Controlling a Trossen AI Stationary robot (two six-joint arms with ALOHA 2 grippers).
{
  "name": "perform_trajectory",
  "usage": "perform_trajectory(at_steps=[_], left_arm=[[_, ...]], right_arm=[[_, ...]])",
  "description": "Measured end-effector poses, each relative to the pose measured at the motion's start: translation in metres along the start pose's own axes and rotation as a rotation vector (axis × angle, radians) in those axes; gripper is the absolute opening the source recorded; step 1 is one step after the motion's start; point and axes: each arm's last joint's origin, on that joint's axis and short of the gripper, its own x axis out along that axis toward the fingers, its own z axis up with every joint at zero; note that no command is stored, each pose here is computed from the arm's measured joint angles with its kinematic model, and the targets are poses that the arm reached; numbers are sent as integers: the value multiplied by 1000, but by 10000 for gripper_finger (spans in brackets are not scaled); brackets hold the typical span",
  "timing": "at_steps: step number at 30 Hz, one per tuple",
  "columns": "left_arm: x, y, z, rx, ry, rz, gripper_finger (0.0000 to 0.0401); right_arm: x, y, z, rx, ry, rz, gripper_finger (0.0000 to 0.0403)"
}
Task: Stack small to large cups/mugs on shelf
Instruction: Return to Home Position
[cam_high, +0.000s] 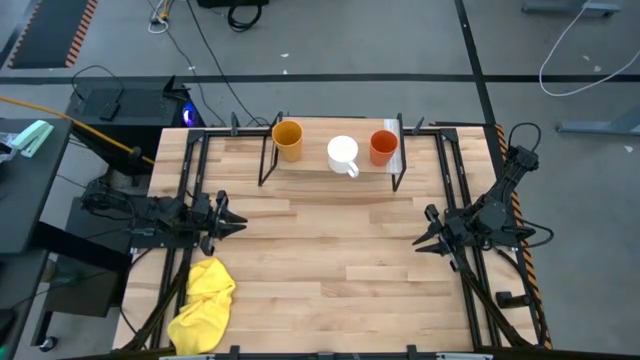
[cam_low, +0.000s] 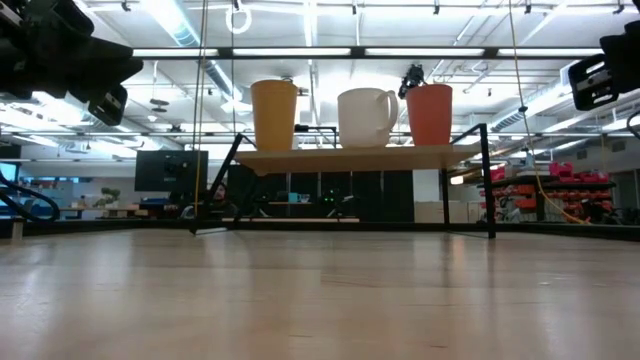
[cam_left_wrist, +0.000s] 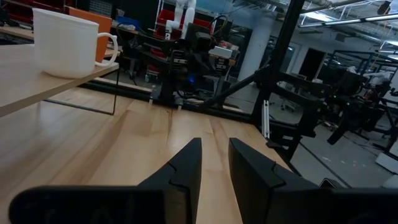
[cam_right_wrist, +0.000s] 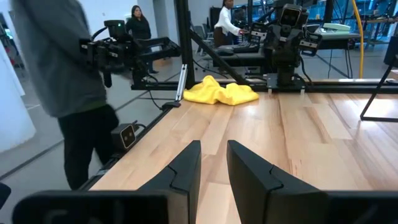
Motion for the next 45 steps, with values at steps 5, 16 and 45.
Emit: perform_trajectory(at_steps=[5, 16, 45], left_arm=[[0, 0, 0, 0, 0, 0, 85], [0, 0, 0, 0, 0, 0, 88], [0, 0, 0, 0, 1, 0, 81]], right_arm=[[0, 0, 0, 0, 0, 0, 86], [0, 0, 0, 0, 0, 0, 86], [0, 0, 0, 0, 0, 0, 86]])
